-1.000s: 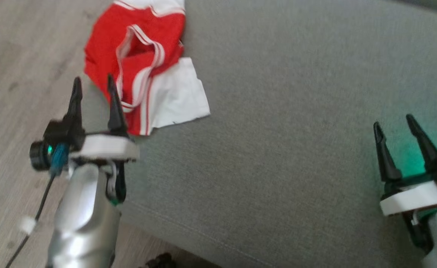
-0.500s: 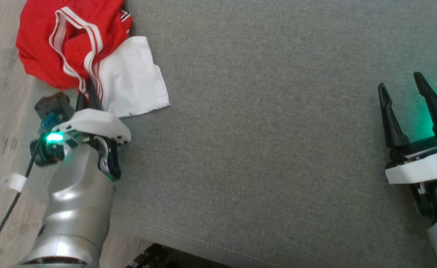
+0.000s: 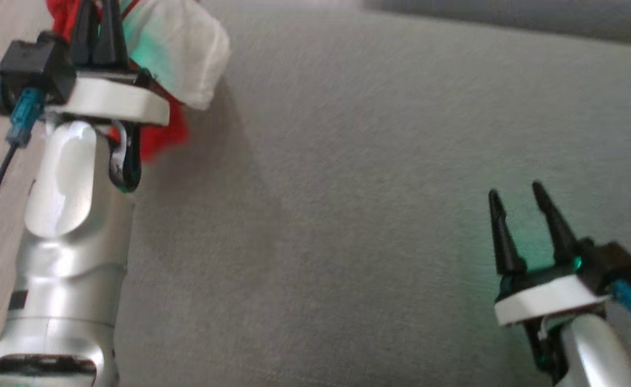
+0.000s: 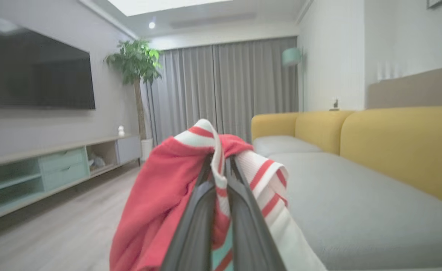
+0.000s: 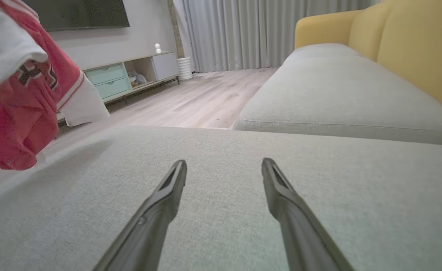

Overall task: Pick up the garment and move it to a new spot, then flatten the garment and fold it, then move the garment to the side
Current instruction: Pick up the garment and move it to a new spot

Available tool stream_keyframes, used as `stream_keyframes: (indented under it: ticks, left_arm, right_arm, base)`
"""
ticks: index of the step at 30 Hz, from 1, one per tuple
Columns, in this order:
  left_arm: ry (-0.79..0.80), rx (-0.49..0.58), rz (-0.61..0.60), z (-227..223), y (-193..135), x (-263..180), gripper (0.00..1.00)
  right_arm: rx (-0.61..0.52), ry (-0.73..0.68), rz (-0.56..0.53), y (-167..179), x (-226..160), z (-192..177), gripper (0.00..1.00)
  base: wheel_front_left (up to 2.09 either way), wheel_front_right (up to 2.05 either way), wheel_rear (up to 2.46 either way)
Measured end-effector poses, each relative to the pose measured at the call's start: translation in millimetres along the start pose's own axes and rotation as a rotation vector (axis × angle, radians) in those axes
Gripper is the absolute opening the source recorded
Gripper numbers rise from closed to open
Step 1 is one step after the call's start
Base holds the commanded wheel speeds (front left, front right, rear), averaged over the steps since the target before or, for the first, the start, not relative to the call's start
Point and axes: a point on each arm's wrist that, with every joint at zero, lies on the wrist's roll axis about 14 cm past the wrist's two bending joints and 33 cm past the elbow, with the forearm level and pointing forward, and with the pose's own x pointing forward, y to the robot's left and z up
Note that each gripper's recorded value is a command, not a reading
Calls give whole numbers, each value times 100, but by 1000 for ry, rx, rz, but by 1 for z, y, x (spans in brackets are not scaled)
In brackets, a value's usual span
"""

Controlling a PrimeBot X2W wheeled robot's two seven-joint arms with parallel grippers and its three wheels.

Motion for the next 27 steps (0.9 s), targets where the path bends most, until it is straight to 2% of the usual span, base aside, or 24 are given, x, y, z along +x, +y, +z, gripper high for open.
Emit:
stream_keyframes:
  ticks: [4, 9, 15, 18, 22, 27]
  left_arm:
    - [-130, -31, -127, 60, -45, 15, 0]
    - [-247, -95, -319, 121, -125, 26, 0]
    - [-234, -186, -527, 132, -222, 14, 0]
    - [-163, -209, -622, 107, -267, 1, 0]
    - [62, -197, -758, 27, -321, -34, 0]
    - [342, -165, -866, -83, -352, -92, 0]
  right_arm:
    - [4, -22, -88, -10, -40, 11, 100]
    - [-1, -67, -240, -41, -89, 25, 100]
    - [5, -116, -394, -66, -141, 36, 100]
    - [17, -130, -455, -72, -160, 36, 100]
    - [22, -128, -533, -84, -182, 34, 100]
    - [33, -89, -590, -93, -193, 23, 100]
  base:
    - [0, 0, 0]
    - [0, 0, 0]
    - [0, 0, 0]
    - [0, 0, 0]
    - [0, 0, 0]
    - [0, 0, 0]
